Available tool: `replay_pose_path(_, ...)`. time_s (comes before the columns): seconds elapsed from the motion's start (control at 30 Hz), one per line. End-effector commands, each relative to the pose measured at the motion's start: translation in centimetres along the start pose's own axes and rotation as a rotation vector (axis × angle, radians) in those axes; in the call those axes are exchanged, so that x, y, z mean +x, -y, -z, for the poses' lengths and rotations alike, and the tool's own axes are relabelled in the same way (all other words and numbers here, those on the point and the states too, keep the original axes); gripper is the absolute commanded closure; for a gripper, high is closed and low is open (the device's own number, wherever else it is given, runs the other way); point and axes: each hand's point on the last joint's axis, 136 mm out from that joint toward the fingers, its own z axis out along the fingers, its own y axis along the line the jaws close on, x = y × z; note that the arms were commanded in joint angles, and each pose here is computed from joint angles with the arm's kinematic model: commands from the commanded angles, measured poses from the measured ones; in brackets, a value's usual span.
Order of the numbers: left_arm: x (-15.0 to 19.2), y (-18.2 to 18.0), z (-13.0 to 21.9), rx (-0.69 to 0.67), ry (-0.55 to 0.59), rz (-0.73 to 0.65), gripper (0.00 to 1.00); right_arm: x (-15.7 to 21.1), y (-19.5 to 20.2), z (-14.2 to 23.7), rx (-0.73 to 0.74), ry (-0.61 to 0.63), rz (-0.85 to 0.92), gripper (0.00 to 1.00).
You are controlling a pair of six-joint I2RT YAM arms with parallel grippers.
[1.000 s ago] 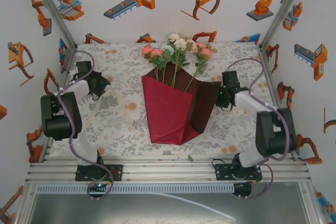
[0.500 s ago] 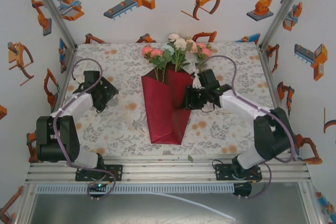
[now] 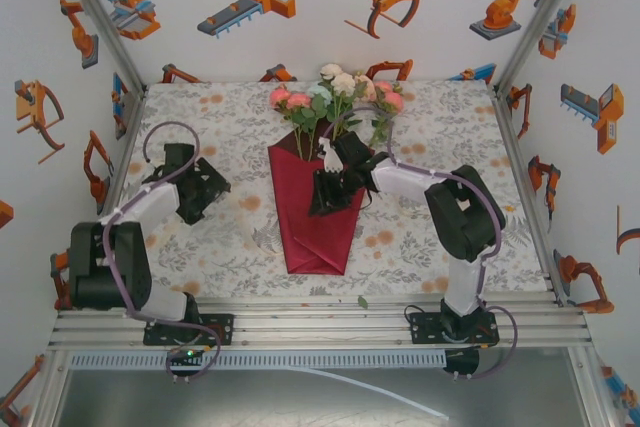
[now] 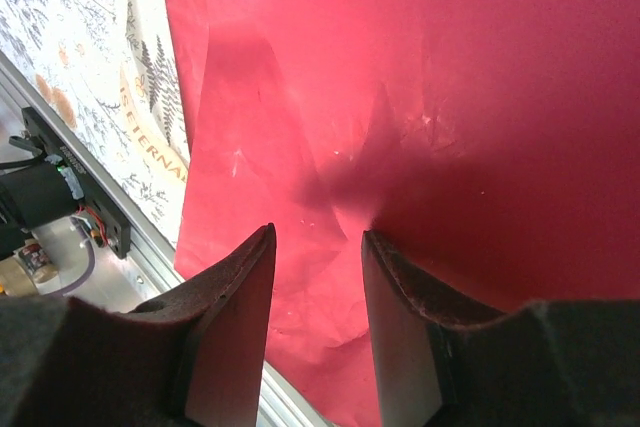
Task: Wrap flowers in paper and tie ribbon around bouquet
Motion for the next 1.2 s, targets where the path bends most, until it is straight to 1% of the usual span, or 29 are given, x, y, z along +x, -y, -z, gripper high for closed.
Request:
replay_pose_path(0.0, -1.9, 2.3, -1.7, 0.009, 0.016, -0.08, 0.12, -1.0, 0.0, 0.3, 0.012, 0.015, 0.03, 0.6)
replay_pose_path(0.07, -2.7, 2.8, -3.0, -0.008, 0.019, -0.094, 0.17, -1.2, -0.1, 0.1, 0.007, 0.014, 0.027, 0.6)
replay_pose_path(0.17, -3.5, 4.0, -4.7, -0.001, 0.006, -0.101, 0.31, -1.4, -0.1, 0.2, 0.005, 0.023, 0.033, 0.6)
replay_pose_path(0.27, -3.5, 5.5, -6.2, 0.032, -0.041, -0.101, 0.59, -1.7, 0.5, 0.2, 0.02, 0.028, 0.026, 0.59)
replay_pose_path(0.3, -3.6, 5.7, -6.6, 0.037, -0.045, -0.09, 0.71, -1.8, 0.7, 0.2, 0.025, 0.032, 0.021, 0.59)
replay_pose_path(0.37, -4.3, 5.7, -7.1, 0.027, -0.036, -0.075, 0.93, -2.1, 1.0, 0.2, 0.032, 0.039, 0.014, 0.58)
replay_pose_path(0.4, -5.0, 5.5, -7.2, 0.009, -0.022, -0.067, 1.0, -2.2, 0.9, 0.3, 0.029, 0.045, 0.018, 0.58)
replay_pose_path(0.47, -6.5, 5.5, -7.2, -0.006, 0.005, -0.043, 1.0, -2.5, 0.9, 0.4, 0.028, 0.053, 0.021, 0.57)
replay_pose_path(0.53, -8.4, 5.8, -7.2, 0.013, 0.037, 0.005, 1.0, -2.6, 1.0, 0.4, 0.03, 0.055, 0.023, 0.57)
replay_pose_path(0.67, -13.0, 6.4, -7.3, 0.075, 0.091, 0.144, 1.0, -2.7, 1.6, -0.2, 0.034, 0.054, 0.018, 0.57)
replay_pose_path(0.8, -16.2, 7.3, -7.3, 0.112, 0.106, 0.176, 1.0, -2.4, 2.4, -0.9, 0.049, 0.044, 0.016, 0.57)
replay_pose_path(0.9, -17.2, 7.9, -7.3, 0.138, 0.098, 0.175, 1.0, -2.1, 2.7, -1.2, 0.053, 0.036, 0.012, 0.57)
replay_pose_path(1.03, -16.6, 8.1, -6.5, 0.166, 0.08, 0.164, 1.0, -2.2, 2.0, -0.5, 0.041, 0.047, 0.009, 0.57)
replay_pose_path(1.1, -15.5, 7.9, -6.0, 0.184, 0.069, 0.161, 1.0, -3.3, 0.9, 1.1, 0.035, 0.088, 0.011, 0.55)
replay_pose_path(1.17, -14.2, 7.6, -5.4, 0.195, 0.065, 0.162, 1.0, -4.7, 0.8, 3.4, 0.075, 0.171, -0.003, 0.51)
